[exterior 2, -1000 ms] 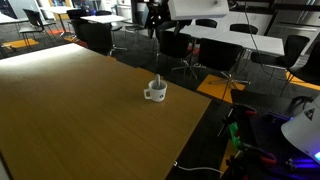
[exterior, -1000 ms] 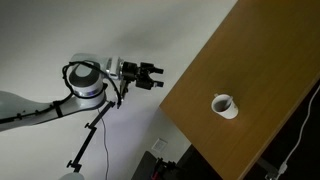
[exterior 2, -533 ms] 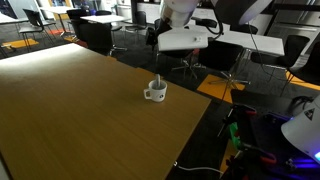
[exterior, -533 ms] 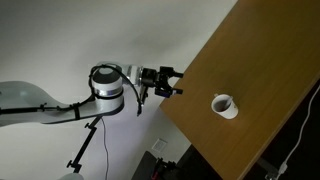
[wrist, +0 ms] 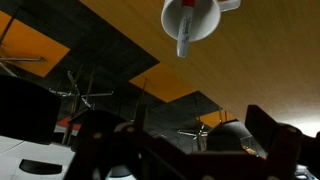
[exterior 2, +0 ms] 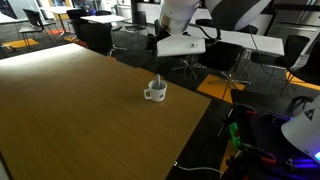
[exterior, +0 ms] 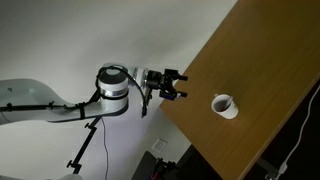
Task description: Remove the orange marker from the cup and put it on the table
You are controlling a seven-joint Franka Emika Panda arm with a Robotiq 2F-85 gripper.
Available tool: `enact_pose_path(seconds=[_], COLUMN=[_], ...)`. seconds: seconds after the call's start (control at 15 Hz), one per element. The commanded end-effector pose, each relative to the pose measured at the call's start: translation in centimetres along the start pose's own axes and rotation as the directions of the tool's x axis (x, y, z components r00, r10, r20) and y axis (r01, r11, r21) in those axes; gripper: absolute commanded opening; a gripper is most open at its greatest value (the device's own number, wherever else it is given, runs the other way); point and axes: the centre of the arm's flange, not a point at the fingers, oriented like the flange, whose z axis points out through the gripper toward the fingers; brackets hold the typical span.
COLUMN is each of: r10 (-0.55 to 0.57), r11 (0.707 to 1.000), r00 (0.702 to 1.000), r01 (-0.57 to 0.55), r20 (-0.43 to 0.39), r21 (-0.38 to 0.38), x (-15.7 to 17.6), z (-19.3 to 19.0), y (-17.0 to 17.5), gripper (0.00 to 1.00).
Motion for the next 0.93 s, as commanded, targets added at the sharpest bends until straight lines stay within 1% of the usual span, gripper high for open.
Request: enact_pose_path(seconds=[0.0,0.07,0.2,0.53,0.67,0.87], r10=[0.009,0.026,0.046,0.181,0.249,0.325], r11=[1.0,0.999,0.998,0.979,0.961,0.929], r00=[1.0,1.0,0.999,0.983,0.968,0.944], r01=[-0.009,-0.026,-0.047,-0.181,-0.248,-0.329], r20=[0.004,-0.004,-0.014,-0.005,-0.014,-0.049], r21=[-0.005,-0.025,-0.039,-0.091,-0.124,-0.168], x=[0.0,-0.2,-0.9,-3.0,-3.4,-3.3], z=[0.3,0.8,2.0,4.8,6.0,7.8], y=[0.0,-0.3,-1.0,-2.4,-2.7,-2.7], gripper=[1.0,1.0,1.0,1.0,1.0,1.0])
